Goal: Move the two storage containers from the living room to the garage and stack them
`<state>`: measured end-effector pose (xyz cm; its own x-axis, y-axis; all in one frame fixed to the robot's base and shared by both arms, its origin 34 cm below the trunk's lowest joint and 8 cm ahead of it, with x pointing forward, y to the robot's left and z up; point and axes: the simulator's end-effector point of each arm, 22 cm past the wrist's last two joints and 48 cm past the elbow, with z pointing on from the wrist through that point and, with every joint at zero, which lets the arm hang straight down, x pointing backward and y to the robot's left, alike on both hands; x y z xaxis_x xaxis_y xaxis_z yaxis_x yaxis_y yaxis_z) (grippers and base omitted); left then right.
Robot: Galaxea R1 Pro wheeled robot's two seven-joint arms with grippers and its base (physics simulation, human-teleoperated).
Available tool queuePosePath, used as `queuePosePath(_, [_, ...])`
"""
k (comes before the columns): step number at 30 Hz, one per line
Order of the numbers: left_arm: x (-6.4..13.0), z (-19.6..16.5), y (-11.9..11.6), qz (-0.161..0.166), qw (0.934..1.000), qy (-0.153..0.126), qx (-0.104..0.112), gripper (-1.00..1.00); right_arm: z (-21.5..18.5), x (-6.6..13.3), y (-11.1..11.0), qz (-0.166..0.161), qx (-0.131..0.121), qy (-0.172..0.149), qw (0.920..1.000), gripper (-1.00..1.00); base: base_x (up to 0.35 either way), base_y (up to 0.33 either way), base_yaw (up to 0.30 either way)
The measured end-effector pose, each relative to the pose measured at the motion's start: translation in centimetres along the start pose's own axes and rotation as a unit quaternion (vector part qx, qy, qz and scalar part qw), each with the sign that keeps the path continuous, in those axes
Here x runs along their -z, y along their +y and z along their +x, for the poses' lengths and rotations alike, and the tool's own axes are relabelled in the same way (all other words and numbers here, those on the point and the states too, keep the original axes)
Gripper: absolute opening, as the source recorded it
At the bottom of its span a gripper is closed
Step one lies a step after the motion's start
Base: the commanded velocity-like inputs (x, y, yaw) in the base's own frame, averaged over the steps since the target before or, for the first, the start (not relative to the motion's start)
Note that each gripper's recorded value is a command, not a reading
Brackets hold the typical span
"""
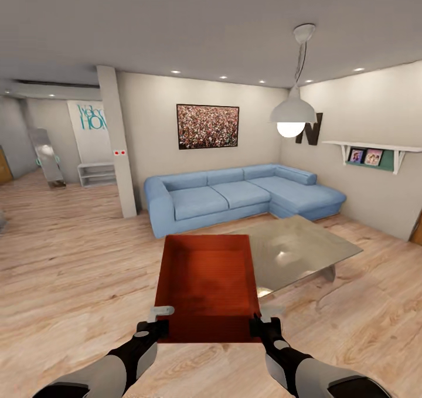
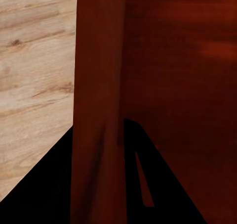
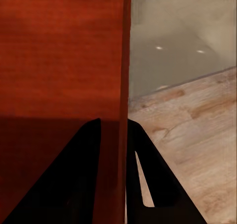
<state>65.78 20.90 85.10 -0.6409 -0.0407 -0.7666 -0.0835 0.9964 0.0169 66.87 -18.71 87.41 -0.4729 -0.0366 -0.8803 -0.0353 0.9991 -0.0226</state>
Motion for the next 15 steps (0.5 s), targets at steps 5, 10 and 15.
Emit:
queuePosePath(5, [0.0, 0.0, 0.0, 0.0, 1.0, 0.0, 0.0, -1.0, 0.0, 0.0, 0.0, 0.0, 0.0, 0.0, 1.0, -1.0, 0.0, 0.0, 0.3])
queuePosePath(10, [0.0, 0.0, 0.0, 0.0, 1.0, 0.0, 0.0, -1.0, 0.0, 0.0, 0.0, 0.0, 0.0, 0.0, 1.0, -1.0, 0.0, 0.0, 0.3])
queuePosePath(15, [0.0, 0.0, 0.0, 0.0, 1.0, 0.0, 0.0, -1.0, 0.0, 0.0, 0.0, 0.0, 0.0, 0.0, 1.0, -1.0, 0.0, 0.0, 0.3])
